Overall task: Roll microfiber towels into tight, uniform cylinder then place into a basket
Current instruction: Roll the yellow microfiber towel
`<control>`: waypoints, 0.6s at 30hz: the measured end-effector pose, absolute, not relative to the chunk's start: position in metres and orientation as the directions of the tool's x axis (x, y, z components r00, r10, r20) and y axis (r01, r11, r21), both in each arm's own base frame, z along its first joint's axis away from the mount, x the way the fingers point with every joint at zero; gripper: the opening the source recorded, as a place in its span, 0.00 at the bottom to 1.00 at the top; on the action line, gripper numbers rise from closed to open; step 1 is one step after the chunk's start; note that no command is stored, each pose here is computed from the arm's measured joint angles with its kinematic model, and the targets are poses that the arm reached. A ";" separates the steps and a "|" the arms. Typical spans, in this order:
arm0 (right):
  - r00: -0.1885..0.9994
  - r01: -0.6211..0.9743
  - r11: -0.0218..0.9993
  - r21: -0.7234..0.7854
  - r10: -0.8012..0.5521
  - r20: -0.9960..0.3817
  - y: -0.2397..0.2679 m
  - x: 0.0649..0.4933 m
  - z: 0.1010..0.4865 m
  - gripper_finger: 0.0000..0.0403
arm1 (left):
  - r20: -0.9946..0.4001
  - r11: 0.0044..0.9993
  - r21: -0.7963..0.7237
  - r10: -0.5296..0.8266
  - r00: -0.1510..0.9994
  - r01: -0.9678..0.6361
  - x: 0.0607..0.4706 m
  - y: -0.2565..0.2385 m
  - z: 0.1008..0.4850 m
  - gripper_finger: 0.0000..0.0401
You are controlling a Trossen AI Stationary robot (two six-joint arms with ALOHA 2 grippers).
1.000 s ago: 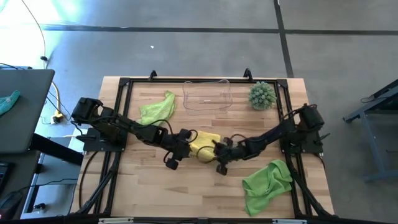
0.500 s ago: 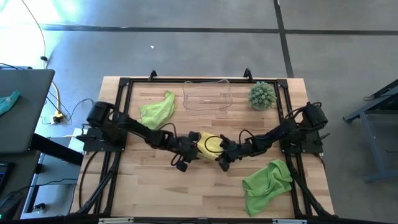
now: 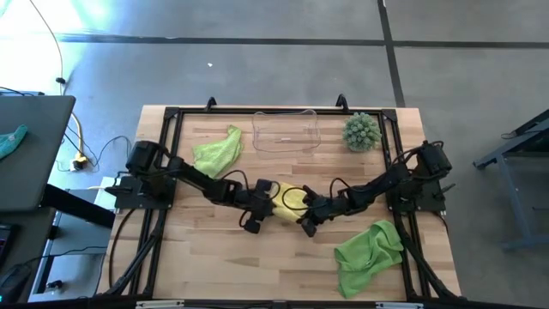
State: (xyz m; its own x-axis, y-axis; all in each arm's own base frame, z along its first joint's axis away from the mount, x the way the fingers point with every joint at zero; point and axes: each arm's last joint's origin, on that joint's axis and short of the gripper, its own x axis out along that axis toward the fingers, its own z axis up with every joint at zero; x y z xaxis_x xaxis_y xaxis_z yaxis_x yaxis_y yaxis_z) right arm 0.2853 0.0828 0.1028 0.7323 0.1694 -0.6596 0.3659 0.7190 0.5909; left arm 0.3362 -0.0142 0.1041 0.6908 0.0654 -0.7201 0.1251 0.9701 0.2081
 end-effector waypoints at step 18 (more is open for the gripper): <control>0.755 0.207 0.807 0.552 0.227 -0.615 0.078 0.283 0.127 0.32 | -0.765 0.980 -0.185 -0.100 0.637 -0.068 0.332 0.002 0.101 0.10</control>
